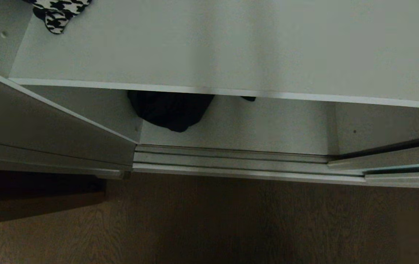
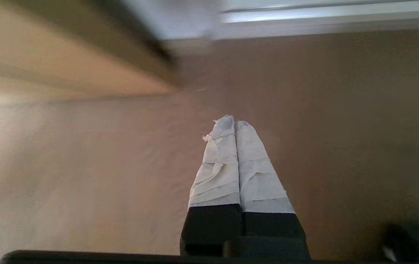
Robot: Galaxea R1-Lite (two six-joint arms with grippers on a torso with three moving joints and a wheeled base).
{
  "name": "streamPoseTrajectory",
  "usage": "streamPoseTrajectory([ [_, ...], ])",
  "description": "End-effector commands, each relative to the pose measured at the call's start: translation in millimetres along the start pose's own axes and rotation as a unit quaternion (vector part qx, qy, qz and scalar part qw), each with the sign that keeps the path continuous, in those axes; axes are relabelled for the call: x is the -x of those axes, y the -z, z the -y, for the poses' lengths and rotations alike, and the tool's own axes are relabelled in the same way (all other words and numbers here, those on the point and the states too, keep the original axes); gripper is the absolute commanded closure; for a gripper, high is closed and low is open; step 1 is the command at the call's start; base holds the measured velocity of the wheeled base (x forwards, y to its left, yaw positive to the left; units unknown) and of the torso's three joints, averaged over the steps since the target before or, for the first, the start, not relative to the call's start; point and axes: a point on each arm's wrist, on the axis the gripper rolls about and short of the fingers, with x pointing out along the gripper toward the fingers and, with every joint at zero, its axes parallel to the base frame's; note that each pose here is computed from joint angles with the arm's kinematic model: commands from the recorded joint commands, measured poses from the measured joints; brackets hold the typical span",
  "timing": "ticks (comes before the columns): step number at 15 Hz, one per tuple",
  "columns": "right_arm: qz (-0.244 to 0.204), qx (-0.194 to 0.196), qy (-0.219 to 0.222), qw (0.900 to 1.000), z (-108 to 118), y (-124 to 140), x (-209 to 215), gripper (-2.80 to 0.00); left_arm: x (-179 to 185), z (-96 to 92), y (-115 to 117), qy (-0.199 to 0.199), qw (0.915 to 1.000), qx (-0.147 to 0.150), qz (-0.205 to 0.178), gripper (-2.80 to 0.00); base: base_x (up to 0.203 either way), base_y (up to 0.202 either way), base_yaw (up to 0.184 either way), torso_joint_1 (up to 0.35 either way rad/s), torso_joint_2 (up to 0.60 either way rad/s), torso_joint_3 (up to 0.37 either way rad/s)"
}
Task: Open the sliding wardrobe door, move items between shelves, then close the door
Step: Close the door
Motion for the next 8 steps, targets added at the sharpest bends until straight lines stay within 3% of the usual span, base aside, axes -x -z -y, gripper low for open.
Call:
streamPoseTrajectory([
  [1,0.001,0.000,0.000,1.000,0.0,0.0,0.1,0.00,2.0,1.2,3.2,0.013,0.9998,0.013,0.009,0.00,0.000,0.000,0.000,0.000,0.00,0.000],
  [2,0.001,0.000,0.000,1.000,0.0,0.0,0.1,0.00,1.7,1.1,3.2,0.011,0.9995,0.028,0.011,0.00,0.000,0.000,0.000,0.000,0.00,0.000],
  [5,0.001,0.000,0.000,1.000,0.0,0.0,0.1,0.00,-0.2,0.7,1.5,0.004,0.9989,0.025,0.039,0.00,0.000,0.000,0.000,0.000,0.00,0.000],
  [8,0.001,0.000,0.000,1.000,0.0,0.0,0.1,0.00,-0.3,0.4,2.0,-0.005,0.9985,0.041,0.037,0.00,0.000,0.000,0.000,0.000,0.00,0.000],
])
